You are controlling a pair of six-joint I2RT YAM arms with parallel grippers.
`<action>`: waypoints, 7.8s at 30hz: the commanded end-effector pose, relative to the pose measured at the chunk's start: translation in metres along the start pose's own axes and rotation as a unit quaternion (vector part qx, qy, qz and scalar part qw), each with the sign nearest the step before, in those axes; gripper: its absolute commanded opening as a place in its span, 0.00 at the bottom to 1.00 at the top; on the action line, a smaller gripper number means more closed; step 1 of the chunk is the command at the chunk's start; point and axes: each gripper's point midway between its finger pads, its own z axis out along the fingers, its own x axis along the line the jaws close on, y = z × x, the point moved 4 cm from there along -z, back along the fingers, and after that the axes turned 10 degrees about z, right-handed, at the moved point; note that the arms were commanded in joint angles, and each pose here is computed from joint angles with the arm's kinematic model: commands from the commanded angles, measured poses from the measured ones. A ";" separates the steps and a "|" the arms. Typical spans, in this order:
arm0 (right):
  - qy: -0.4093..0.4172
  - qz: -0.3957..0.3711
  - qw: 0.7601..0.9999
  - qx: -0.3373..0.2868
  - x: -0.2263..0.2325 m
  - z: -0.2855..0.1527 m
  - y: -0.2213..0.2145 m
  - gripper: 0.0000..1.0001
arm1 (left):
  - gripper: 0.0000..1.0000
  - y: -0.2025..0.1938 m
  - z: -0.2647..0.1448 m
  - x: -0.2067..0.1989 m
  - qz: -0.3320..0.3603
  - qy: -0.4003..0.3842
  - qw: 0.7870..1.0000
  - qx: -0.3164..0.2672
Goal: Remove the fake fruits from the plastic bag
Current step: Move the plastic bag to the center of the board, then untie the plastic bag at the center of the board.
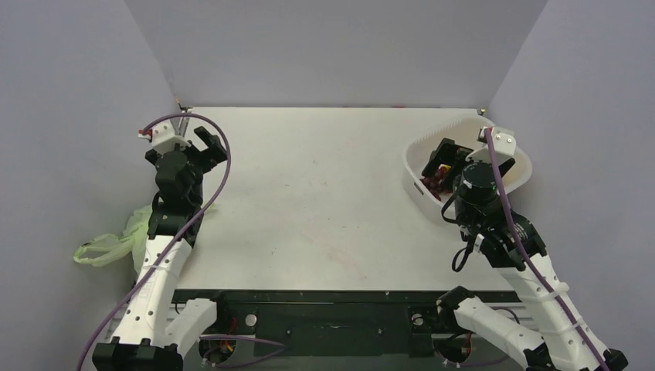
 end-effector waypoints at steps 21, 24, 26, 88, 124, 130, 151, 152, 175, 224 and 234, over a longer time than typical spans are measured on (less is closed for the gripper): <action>0.078 -0.022 0.992 0.095 0.148 -0.019 -0.090 1.00 | 0.97 -0.041 0.036 0.004 0.031 0.078 0.990 0.113; 0.117 -0.047 0.986 0.109 0.175 -0.047 -0.104 1.00 | 0.97 -0.051 0.036 -0.001 0.030 0.079 0.988 0.131; 0.136 -0.065 0.982 0.115 0.185 -0.059 -0.117 1.00 | 0.97 -0.061 0.030 0.002 0.019 0.093 0.983 0.156; 0.110 -0.129 0.967 0.191 0.136 -0.039 -0.196 0.99 | 0.17 -0.167 -0.026 -0.016 -0.036 -0.052 0.936 0.347; 0.133 0.025 0.947 0.291 0.064 -0.007 -0.178 0.96 | 0.50 -0.150 -0.101 -0.185 0.199 -0.455 0.827 0.264; 0.189 0.019 0.932 0.308 0.088 -0.009 -0.181 0.96 | 0.55 -0.135 -0.090 -0.170 0.219 -0.400 0.859 0.234; 0.351 0.031 0.858 0.374 0.204 0.005 -0.251 0.85 | 0.56 -0.144 -0.039 -0.146 0.173 -0.349 0.873 0.293; 0.343 0.022 0.860 0.378 0.205 0.010 -0.261 0.85 | 0.56 -0.143 -0.039 -0.145 0.175 -0.350 0.873 0.291; 0.413 0.056 0.807 0.418 0.222 -0.086 -0.362 0.24 | 0.50 -0.166 -0.032 -0.146 0.181 -0.363 0.848 0.340; 0.309 0.095 0.879 0.350 0.134 -0.022 -0.255 0.49 | 0.04 -0.176 -0.114 -0.191 0.279 -0.500 0.769 0.284; 0.368 0.125 0.850 0.356 0.169 -0.031 -0.253 0.65 | 0.04 -0.173 -0.117 -0.195 0.271 -0.514 0.764 0.280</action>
